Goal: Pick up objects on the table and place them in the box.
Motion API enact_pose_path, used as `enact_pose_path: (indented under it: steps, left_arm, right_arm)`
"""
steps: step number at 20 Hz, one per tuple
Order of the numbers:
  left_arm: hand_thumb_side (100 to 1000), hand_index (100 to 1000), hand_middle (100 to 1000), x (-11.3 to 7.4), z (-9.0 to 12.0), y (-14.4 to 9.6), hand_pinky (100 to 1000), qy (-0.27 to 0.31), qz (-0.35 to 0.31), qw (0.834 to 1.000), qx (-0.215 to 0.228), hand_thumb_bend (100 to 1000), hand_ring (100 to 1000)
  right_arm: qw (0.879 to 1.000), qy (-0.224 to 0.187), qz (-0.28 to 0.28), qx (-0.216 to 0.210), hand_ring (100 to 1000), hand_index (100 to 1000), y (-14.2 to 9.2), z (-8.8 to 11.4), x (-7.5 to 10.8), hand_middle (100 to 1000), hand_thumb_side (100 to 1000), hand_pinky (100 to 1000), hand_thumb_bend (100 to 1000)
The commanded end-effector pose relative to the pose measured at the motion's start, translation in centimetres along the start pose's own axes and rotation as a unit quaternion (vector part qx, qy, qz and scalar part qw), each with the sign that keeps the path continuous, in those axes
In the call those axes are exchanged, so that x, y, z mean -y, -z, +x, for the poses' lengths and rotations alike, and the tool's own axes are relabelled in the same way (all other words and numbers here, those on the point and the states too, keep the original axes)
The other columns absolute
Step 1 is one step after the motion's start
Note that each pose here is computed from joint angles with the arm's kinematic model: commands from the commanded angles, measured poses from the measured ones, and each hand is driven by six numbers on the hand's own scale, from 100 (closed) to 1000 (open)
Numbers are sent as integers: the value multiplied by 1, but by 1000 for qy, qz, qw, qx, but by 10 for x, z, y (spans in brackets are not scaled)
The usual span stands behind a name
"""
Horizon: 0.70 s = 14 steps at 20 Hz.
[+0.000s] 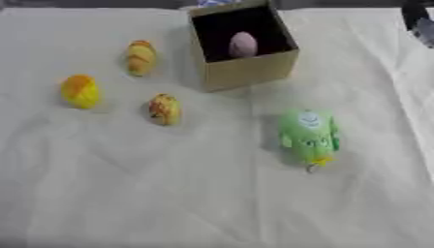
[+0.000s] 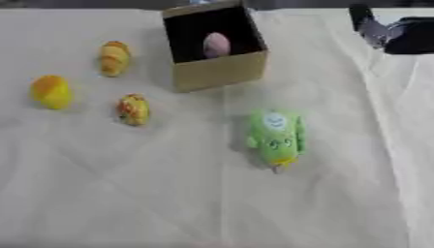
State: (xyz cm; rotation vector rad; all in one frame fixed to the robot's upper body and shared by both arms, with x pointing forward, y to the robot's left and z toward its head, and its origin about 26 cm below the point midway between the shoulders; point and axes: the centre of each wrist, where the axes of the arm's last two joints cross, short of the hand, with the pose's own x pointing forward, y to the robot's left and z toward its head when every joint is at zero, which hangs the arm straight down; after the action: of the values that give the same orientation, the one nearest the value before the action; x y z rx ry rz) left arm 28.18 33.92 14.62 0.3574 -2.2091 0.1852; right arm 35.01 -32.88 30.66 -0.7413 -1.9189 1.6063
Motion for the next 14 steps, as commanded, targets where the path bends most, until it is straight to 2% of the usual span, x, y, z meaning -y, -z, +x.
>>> enact_pose_path:
  steps: [1,7,14]
  left_arm:
    - [753,800,619,-4,6,5,854,13,-13,1000,14,259,608]
    - [754,800,620,-3,7,6,855,12,-18,1000,14,258,608]
    - [755,799,620,-1,6,6,855,10,-23,1000,12,257,608]
  right_arm:
    - [998,-52,44,0,872,853,-5,-1,16,791,534,890,100]
    - [987,-87,128,40,881,859,7,9,10,806,620,892,100]
    - [973,-64,216,55,880,860,25,11,-9,805,768,890,100]
